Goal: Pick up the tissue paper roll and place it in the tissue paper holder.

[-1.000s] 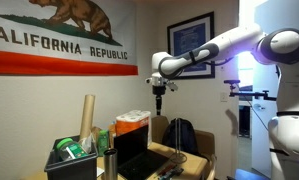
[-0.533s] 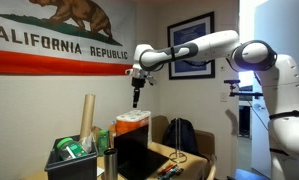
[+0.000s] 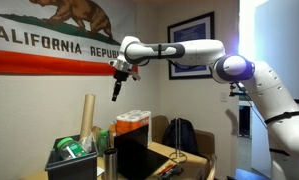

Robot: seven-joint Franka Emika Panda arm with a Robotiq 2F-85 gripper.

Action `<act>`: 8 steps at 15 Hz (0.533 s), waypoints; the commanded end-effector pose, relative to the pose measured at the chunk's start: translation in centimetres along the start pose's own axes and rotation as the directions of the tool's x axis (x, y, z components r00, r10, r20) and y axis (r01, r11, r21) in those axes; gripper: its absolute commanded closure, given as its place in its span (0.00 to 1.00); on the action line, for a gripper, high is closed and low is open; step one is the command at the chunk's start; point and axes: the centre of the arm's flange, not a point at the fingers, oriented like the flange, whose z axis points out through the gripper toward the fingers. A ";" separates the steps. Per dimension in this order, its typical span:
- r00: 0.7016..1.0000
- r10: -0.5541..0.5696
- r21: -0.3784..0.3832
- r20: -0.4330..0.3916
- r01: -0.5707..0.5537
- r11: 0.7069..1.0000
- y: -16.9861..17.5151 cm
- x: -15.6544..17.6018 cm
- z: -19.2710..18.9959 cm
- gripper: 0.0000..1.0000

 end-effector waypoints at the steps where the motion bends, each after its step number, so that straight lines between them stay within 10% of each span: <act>1: 0.994 -0.087 0.036 -0.067 0.089 0.995 1.3 5.0 -0.5 0.00; 8: 0.965 -0.190 0.038 -0.181 0.200 0.979 -0.2 7.5 -0.1 0.00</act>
